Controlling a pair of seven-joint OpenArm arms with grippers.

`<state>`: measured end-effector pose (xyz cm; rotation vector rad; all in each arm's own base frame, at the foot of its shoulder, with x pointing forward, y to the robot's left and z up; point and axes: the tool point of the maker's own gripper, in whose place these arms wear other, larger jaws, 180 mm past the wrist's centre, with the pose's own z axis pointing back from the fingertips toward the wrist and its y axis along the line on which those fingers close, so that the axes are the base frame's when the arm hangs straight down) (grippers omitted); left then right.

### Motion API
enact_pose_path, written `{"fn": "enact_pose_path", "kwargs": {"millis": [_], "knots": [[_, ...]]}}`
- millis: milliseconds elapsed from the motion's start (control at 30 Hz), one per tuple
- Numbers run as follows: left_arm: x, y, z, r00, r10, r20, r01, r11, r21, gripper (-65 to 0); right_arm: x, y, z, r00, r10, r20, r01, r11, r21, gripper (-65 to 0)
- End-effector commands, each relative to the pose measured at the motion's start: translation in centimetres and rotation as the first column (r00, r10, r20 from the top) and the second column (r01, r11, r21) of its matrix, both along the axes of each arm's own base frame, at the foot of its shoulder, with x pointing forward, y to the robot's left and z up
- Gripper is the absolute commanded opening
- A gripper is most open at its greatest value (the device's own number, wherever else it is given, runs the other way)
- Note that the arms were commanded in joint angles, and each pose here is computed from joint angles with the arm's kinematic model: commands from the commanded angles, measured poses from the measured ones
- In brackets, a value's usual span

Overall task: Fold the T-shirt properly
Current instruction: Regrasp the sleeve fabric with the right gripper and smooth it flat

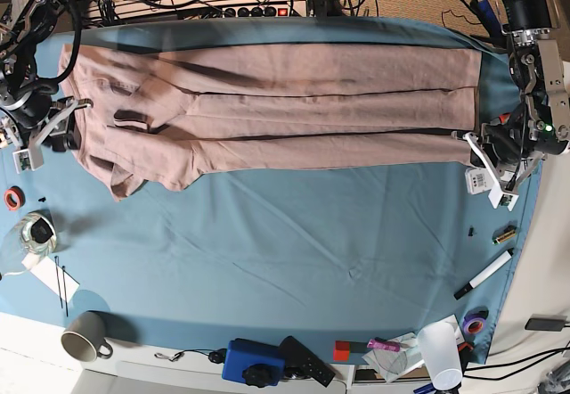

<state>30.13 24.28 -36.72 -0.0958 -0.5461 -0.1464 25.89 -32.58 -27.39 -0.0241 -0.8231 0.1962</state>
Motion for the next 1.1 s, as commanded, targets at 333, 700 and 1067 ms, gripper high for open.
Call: {"fn": "enact_pose_path", "kwargs": {"millis": [333, 700, 1067], "knots": [[1.2, 0.9, 1.5, 0.998, -0.001, 0.062, -0.001, 0.999, 0.038, -65.0, 6.6, 1.9, -1.4, 0.995, 0.07, -0.069, -0.083, 0.975, -0.204, -46.9], [1.2, 0.9, 1.5, 0.998, -0.001, 0.064, -0.001, 0.999, 0.037, -65.0, 8.3, 4.4, -7.1, 0.951, 0.127, -0.281, -0.181, 0.968, -0.176, -46.9], [1.2, 0.9, 1.5, 0.998, -0.001, 0.063, -0.001, 0.999, 0.037, -65.0, 7.4, 3.9, -7.9, 0.941, 0.034, -0.338, -0.098, 0.98, -0.175, -65.0]]}}
